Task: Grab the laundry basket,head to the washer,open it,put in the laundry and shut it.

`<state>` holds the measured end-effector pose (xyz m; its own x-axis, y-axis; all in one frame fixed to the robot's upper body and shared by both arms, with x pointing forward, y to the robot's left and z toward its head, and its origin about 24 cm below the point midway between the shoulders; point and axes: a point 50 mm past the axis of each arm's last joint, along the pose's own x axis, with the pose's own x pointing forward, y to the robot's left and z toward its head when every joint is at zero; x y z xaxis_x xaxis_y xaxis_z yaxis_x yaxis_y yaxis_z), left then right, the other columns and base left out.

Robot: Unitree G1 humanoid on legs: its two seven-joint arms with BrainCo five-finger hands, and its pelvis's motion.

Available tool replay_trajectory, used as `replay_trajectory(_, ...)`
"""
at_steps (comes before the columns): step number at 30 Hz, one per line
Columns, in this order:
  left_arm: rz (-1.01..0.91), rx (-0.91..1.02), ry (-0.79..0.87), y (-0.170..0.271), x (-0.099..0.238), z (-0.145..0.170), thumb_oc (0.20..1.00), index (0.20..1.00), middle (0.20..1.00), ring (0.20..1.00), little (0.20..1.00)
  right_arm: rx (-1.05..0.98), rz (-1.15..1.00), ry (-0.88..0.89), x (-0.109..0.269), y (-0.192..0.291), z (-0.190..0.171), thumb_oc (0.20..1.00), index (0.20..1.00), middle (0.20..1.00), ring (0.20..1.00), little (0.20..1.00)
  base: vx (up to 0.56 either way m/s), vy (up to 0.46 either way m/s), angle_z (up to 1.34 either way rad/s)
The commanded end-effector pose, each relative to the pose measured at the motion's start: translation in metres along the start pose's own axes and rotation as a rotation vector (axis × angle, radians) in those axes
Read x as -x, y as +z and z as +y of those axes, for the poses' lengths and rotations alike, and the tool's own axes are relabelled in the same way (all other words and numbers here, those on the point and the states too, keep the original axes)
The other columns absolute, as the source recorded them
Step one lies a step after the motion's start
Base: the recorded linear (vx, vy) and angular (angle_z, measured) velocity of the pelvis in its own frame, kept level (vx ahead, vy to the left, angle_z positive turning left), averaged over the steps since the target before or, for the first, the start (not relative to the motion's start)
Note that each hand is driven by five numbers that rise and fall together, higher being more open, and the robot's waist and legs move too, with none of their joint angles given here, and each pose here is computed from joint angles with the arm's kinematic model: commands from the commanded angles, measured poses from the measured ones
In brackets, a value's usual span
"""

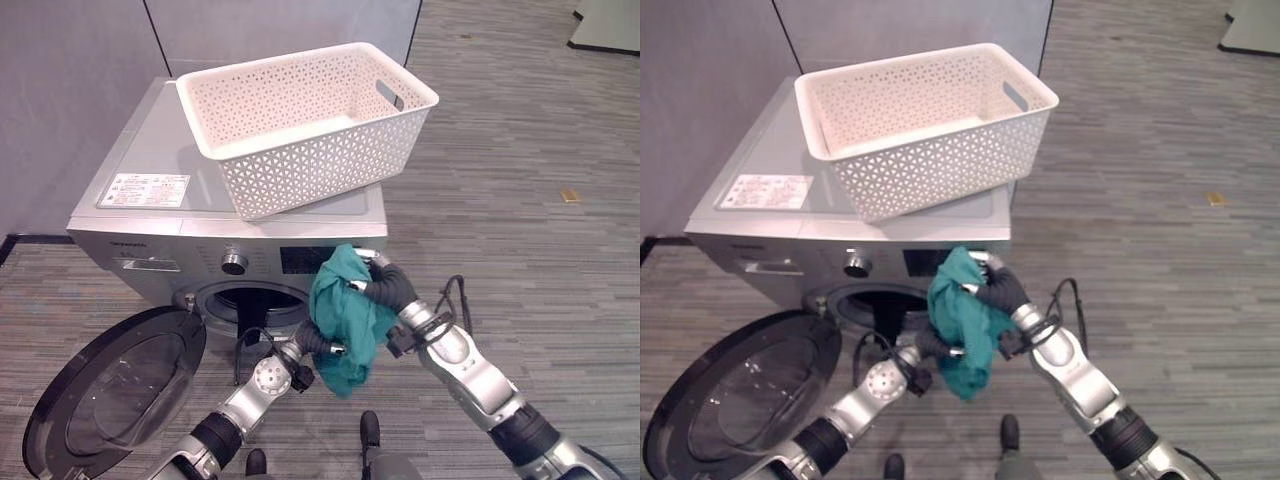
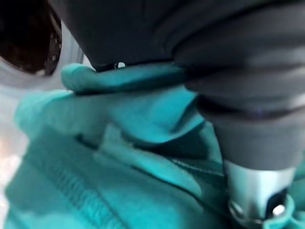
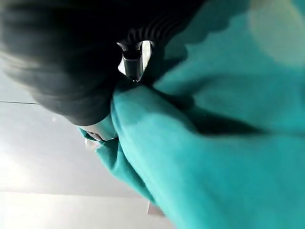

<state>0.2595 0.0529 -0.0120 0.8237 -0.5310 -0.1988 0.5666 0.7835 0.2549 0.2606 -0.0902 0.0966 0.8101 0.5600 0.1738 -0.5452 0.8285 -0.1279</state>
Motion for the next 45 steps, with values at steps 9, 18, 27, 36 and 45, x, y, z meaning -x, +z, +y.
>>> replay_trajectory(9,-0.086,0.09,-0.053,0.037,-0.037,-0.017,1.0,1.0,1.0,1.0,1.0,-0.07,-0.141,0.062,-0.024,0.029,0.014,0.2,0.2,0.2,0.2,0.2,-0.01,-0.008,-0.02)
replay_trajectory(18,-0.01,0.25,-0.008,0.015,-0.03,-0.016,1.0,1.0,1.0,1.0,1.0,-0.031,-0.147,0.061,-0.022,0.031,0.009,0.2,0.2,0.2,0.2,0.2,0.0,-0.029,-0.12)
replay_trajectory(27,-0.036,0.659,0.042,0.022,-0.036,-0.041,1.0,1.0,1.0,1.0,1.0,-0.055,-0.23,0.021,-0.03,0.043,0.009,0.2,0.2,0.2,0.2,0.2,-0.03,-0.044,-0.04)
replay_trajectory(36,-0.074,0.612,0.038,0.038,-0.047,-0.047,1.0,1.0,1.0,1.0,1.0,-0.054,-0.289,0.052,-0.04,0.057,0.015,0.2,0.2,0.2,0.2,0.2,-0.03,-0.033,-0.25)
replay_trajectory(45,-0.096,0.511,0.05,0.044,-0.052,-0.045,1.0,1.0,1.0,1.0,1.0,-0.053,-0.301,0.056,-0.039,0.059,0.015,0.2,0.2,0.2,0.2,0.2,0.0,-0.022,-0.06)
